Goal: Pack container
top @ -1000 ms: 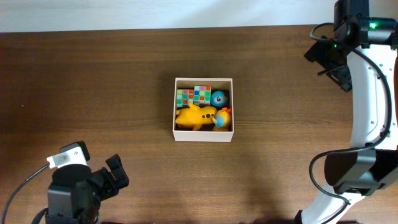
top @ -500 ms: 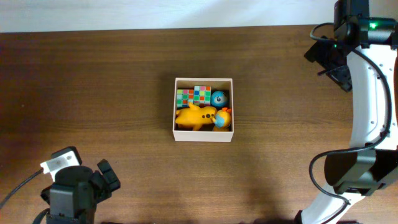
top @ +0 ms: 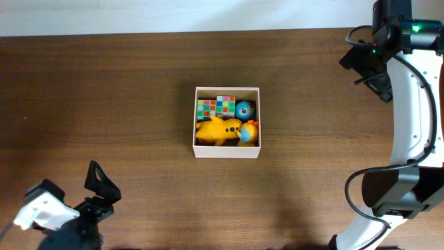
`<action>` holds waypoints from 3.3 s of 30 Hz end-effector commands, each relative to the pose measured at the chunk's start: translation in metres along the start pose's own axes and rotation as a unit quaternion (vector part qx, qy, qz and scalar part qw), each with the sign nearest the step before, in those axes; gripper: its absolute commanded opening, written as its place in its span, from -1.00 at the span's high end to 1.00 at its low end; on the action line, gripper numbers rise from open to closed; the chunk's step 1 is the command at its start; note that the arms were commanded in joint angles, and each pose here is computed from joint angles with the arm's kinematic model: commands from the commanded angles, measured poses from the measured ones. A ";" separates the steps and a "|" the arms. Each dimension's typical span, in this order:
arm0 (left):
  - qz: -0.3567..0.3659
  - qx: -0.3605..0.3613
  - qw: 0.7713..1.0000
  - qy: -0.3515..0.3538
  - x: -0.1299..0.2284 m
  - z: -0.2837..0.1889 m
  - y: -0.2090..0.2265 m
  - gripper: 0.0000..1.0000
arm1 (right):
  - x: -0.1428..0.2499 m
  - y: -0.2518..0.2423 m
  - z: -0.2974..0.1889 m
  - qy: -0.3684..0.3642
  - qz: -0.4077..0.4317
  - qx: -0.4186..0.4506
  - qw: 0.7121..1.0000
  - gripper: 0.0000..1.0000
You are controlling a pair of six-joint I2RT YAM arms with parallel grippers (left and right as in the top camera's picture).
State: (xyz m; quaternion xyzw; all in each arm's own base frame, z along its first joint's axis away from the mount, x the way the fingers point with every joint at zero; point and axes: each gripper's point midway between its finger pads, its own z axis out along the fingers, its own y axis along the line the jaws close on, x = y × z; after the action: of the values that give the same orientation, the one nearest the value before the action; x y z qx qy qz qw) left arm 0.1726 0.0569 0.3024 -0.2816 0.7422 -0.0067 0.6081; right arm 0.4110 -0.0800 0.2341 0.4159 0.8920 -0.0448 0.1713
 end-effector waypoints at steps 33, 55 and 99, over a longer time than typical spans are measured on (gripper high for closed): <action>0.111 0.066 0.991 0.022 0.153 0.084 0.017 -0.98 | -0.004 -0.002 -0.006 -0.008 0.006 -0.004 1.000 -0.98; 0.082 0.095 0.989 -0.075 0.128 0.093 0.004 -0.98 | -0.004 -0.002 -0.006 -0.007 0.006 -0.004 1.000 -0.98; 0.080 0.093 0.989 -0.080 0.127 0.093 0.004 -0.98 | -0.004 -0.001 -0.006 -0.007 0.006 -0.004 1.000 -0.97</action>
State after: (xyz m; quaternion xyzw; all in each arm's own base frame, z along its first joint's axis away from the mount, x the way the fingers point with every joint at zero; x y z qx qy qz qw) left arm 0.2426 0.0344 0.1635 -0.1633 0.7094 -0.0142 0.6855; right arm 0.4109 -0.0800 0.2340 0.4163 0.8918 -0.0450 0.1712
